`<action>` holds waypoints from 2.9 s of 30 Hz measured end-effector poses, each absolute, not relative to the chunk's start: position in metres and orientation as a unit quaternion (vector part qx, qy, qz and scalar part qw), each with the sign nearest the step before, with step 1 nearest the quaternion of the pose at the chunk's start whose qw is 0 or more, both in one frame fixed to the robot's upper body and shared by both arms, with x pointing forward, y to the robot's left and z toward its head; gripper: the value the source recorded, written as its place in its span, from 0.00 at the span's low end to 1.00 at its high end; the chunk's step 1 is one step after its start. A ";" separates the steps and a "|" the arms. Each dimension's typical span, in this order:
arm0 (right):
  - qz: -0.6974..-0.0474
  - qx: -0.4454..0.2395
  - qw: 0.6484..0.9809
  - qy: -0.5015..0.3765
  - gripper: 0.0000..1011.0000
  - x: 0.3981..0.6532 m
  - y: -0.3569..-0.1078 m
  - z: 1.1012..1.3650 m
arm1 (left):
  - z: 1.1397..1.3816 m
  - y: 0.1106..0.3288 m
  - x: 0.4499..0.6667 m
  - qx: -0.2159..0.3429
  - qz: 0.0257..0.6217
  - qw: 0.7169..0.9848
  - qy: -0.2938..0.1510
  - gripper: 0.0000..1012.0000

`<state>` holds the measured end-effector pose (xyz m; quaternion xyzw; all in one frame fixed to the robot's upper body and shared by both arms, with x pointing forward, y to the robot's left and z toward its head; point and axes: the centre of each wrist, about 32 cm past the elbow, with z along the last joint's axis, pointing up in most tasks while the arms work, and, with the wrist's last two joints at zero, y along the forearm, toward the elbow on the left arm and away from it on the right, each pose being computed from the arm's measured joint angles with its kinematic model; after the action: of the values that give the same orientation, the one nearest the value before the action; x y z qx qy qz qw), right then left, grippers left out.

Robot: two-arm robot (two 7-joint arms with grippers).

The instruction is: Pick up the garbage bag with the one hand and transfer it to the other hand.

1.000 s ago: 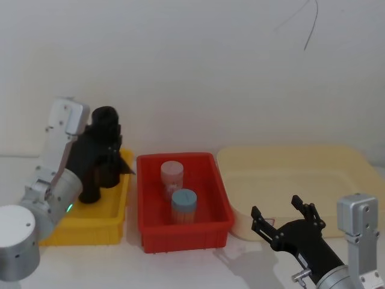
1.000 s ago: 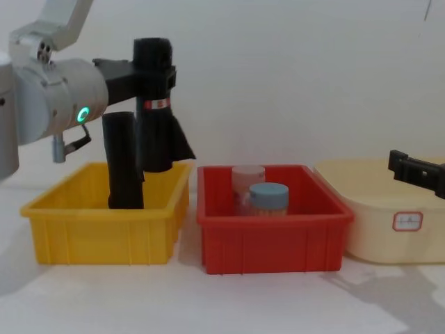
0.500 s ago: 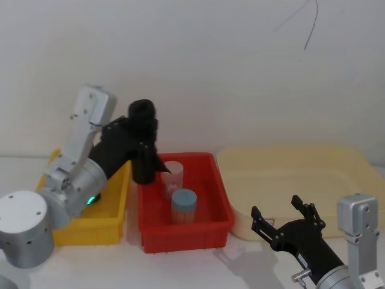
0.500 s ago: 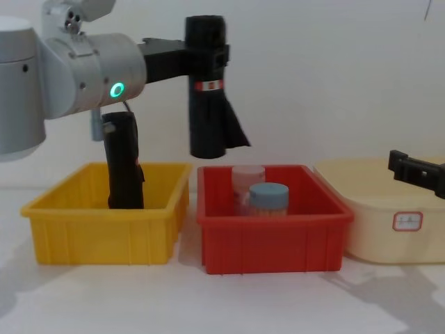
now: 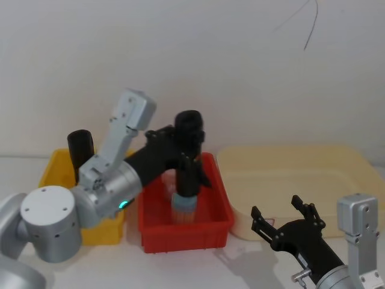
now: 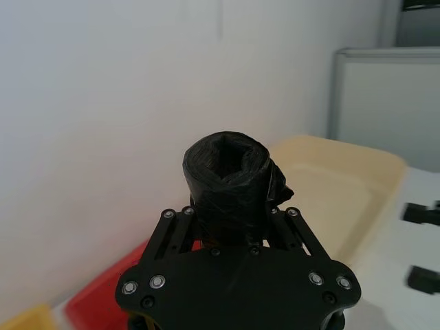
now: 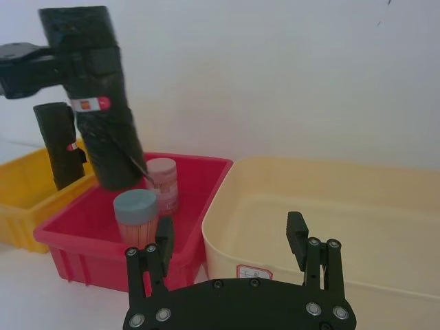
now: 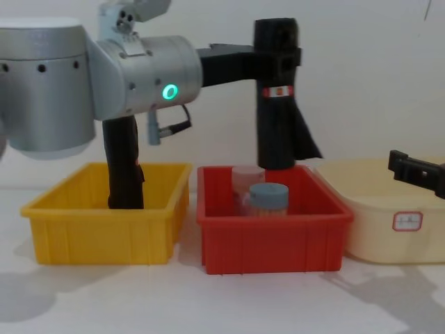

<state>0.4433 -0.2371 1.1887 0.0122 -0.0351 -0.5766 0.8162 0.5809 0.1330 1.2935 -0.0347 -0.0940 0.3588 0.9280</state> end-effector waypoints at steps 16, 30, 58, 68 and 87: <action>-0.571 0.012 0.820 -0.037 0.99 0.444 -0.236 1.190 | 1.284 0.106 0.590 -0.039 0.290 0.954 -0.066 0.37; -0.514 0.005 0.856 -0.054 0.99 0.449 -0.227 1.200 | 1.280 0.099 0.592 -0.040 0.273 0.959 -0.059 0.37; -0.487 0.000 0.871 -0.069 0.99 0.475 -0.216 1.208 | 1.279 0.096 0.592 -0.040 0.265 0.962 -0.056 0.37; -0.491 0.002 0.868 -0.071 0.99 0.484 -0.218 1.208 | 1.279 0.096 0.593 -0.040 0.264 0.962 -0.056 0.37; -0.479 -0.004 0.875 -0.070 0.99 0.503 -0.211 1.204 | 1.279 0.096 0.593 -0.040 0.264 0.962 -0.056 0.37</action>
<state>0.5033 -0.2111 1.2040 -0.0043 -0.0696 -0.4793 0.8749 0.5926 0.0958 1.2791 -0.0401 -0.0556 0.2644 0.9620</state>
